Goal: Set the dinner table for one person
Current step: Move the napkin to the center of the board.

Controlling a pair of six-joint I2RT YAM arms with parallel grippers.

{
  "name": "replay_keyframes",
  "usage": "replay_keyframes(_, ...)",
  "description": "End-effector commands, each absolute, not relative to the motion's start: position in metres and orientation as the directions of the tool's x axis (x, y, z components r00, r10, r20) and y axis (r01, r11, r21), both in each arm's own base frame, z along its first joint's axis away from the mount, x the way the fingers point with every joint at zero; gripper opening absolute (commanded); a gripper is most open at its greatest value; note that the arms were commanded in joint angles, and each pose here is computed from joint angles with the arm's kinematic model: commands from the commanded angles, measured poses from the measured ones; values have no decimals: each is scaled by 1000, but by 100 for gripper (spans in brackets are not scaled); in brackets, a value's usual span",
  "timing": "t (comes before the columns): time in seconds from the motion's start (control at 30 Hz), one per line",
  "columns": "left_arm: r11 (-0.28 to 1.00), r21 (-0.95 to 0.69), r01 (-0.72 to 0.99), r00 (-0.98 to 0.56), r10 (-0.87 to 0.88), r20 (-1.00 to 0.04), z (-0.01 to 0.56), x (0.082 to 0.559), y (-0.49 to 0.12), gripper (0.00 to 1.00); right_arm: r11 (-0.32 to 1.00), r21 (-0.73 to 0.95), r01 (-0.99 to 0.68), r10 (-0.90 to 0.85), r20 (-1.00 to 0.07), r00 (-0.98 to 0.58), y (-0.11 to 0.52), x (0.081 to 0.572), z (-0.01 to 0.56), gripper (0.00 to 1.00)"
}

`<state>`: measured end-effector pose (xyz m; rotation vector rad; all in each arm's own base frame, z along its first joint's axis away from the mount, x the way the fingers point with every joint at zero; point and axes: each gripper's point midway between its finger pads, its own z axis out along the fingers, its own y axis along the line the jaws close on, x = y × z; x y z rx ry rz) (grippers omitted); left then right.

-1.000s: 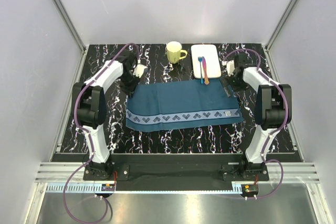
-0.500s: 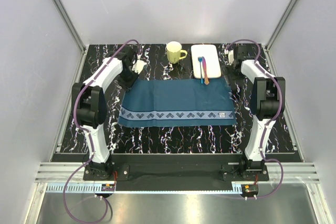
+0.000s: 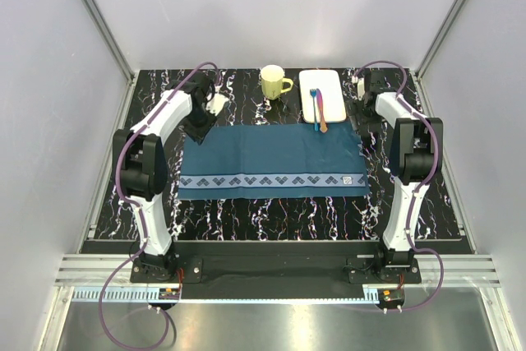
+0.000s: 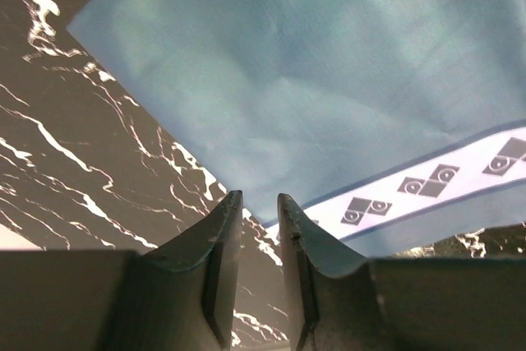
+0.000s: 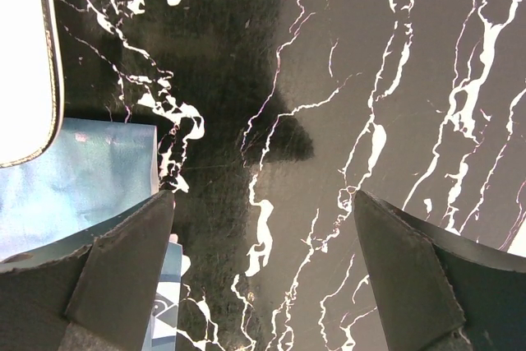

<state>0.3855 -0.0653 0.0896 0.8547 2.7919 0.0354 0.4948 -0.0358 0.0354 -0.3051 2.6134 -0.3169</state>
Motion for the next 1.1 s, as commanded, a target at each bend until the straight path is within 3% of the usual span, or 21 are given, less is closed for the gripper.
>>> replay_keyframes(0.0,848,158,507,-793,530,-302,102,413,-63,26,955,-277,-110,-246,-523,-816,-37,513,65,96)
replay_keyframes(0.2,882,244,404,-783,471,-405,95,451,-59,12,948,-294,-121,-264,-517,-814,-39,516,65,94)
replay_keyframes(0.27,886,271,376,-775,461,-432,90,465,-57,10,947,-296,-126,-270,-519,-811,-39,518,65,87)
replay_keyframes(0.3,888,276,369,-775,458,-436,88,468,-57,5,947,-295,-130,-272,-514,-814,-39,518,62,81)
replay_keyframes(0.33,890,276,364,-777,453,-437,84,473,-57,1,946,-297,-129,-273,-518,-810,-39,520,63,64)
replay_keyframes(0.43,892,293,344,-772,447,-452,77,485,-57,0,947,-294,-128,-272,-523,-808,-38,525,61,37)
replay_keyframes(0.57,895,298,333,-771,440,-460,69,492,-58,0,951,-286,-117,-260,-535,-804,-37,533,61,31)
replay_keyframes(0.77,897,303,322,-767,435,-471,59,498,-58,0,959,-262,-113,-244,-549,-799,-30,547,52,29)
replay_keyframes(1.07,899,315,305,-766,428,-480,56,501,-56,0,958,-225,-179,-279,-581,-764,23,569,47,10)
